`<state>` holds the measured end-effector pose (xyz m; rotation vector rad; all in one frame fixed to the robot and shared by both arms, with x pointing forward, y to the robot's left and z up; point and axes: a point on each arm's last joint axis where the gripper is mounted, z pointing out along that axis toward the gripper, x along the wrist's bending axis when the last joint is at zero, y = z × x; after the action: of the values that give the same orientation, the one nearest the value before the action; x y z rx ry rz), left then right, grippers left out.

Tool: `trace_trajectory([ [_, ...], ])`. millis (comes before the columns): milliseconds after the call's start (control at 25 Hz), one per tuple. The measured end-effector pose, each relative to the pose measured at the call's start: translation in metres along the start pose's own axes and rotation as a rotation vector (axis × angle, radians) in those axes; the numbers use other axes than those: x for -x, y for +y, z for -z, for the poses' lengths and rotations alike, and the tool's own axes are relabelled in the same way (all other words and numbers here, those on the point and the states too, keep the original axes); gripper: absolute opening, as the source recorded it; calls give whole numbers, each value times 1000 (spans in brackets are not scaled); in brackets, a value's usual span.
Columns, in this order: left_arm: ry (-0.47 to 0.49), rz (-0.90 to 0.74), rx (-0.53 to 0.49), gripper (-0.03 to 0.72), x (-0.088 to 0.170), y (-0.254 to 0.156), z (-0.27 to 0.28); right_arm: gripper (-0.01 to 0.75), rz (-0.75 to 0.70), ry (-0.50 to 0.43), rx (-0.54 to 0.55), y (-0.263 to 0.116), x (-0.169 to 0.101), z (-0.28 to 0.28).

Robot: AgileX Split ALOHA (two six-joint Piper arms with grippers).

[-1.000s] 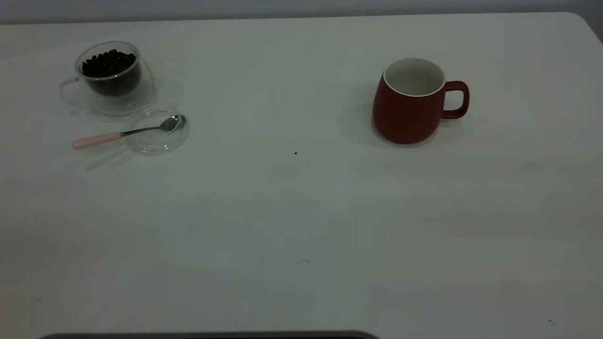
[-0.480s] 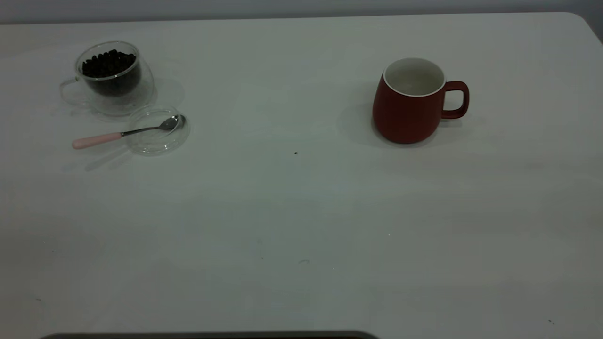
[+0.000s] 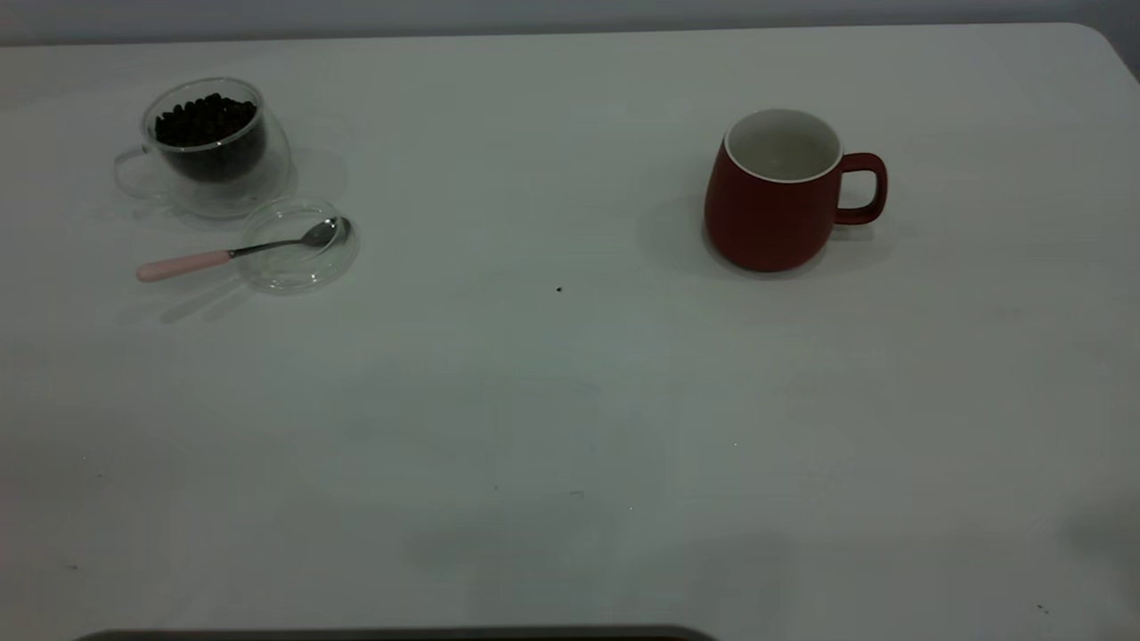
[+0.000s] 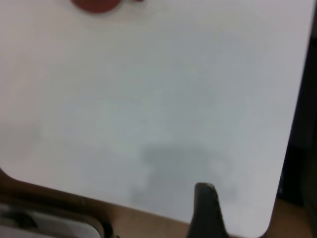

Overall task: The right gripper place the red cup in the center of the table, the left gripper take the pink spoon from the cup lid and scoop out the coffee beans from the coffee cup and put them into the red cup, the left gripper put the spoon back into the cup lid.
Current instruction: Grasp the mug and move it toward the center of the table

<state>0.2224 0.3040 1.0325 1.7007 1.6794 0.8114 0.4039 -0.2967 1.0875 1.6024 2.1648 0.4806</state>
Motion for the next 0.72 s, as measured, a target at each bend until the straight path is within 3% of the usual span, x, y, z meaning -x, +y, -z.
trace_trajectory([
  [400,0,0,0,588,0,0,0,586,357,94,-148,77,28,-156],
  [720,0,0,0,588,0,0,0,586,603,199,-274,109,14,-285],
])
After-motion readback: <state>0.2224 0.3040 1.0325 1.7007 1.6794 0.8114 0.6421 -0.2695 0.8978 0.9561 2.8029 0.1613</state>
